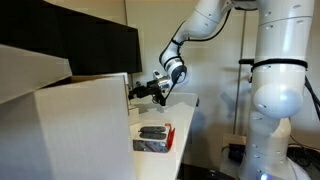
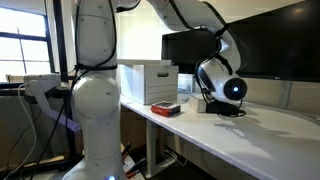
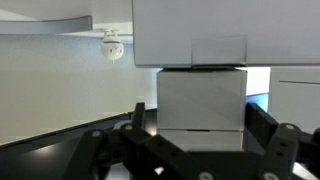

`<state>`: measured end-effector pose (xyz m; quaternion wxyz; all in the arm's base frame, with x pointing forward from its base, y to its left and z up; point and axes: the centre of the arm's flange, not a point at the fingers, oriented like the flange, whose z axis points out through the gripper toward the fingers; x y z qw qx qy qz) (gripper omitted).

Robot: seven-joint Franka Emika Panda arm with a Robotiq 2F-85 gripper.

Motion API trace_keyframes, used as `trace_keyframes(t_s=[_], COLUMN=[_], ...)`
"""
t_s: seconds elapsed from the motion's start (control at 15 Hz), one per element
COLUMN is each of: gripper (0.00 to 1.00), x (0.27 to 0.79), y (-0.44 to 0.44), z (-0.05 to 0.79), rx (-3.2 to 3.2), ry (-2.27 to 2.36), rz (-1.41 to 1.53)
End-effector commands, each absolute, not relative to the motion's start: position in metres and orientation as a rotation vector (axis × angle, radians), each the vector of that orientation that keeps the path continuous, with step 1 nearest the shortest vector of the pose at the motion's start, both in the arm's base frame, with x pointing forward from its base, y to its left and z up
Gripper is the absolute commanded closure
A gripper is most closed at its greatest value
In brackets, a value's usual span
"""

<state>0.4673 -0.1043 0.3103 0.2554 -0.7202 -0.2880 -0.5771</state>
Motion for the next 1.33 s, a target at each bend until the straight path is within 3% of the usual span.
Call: trace_keyframes(t_s=[0.0,1.27], gripper=[0.0,0.0], x=[0.473,0.483], y=[-0.109,-0.114], z=[0.306,0.294], rx=[-1.941,-1.783], ry=[-0.855,-0.93], rz=[-1.581,-1.581])
